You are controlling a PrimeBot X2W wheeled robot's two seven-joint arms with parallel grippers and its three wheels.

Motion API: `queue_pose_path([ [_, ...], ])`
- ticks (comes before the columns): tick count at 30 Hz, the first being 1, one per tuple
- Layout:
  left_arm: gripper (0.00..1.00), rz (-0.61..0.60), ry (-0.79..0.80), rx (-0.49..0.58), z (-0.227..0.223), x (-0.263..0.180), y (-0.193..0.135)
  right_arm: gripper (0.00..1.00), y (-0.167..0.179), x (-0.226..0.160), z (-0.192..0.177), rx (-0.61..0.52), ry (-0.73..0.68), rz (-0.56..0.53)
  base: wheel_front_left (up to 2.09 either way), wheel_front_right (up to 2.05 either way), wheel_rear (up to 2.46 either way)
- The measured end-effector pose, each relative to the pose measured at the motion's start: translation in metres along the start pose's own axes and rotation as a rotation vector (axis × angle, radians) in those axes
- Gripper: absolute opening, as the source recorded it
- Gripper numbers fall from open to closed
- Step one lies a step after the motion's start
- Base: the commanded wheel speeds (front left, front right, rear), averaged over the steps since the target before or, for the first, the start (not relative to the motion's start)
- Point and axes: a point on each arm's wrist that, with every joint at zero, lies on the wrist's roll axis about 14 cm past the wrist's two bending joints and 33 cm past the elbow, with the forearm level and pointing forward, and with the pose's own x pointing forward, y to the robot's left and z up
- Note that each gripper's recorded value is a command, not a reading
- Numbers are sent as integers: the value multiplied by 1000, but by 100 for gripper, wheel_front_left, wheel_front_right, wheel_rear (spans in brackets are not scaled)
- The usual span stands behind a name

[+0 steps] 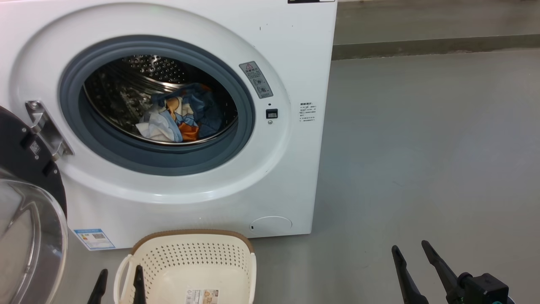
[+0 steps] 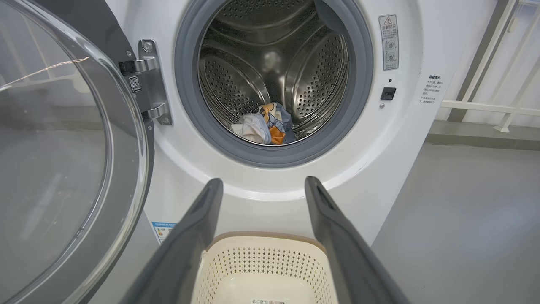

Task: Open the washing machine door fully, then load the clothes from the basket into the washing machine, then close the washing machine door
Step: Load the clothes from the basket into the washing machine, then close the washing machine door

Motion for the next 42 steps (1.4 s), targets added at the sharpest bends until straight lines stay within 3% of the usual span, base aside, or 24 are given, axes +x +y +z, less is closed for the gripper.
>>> queue_pose_path([
  [16, 100, -14, 7, 10, -3, -1, -2, 100, 1, 0, 2, 3, -6, 1, -15, 15, 0],
  [32, 100, -23, 10, 22, -5, -2, -6, 100, 1, 0, 3, 0, -9, 1, -150, 150, 0],
  [42, 100, -26, 15, 21, -7, -2, -7, 100, 1, 1, 2, 1, -6, 1, -47, 47, 0],
])
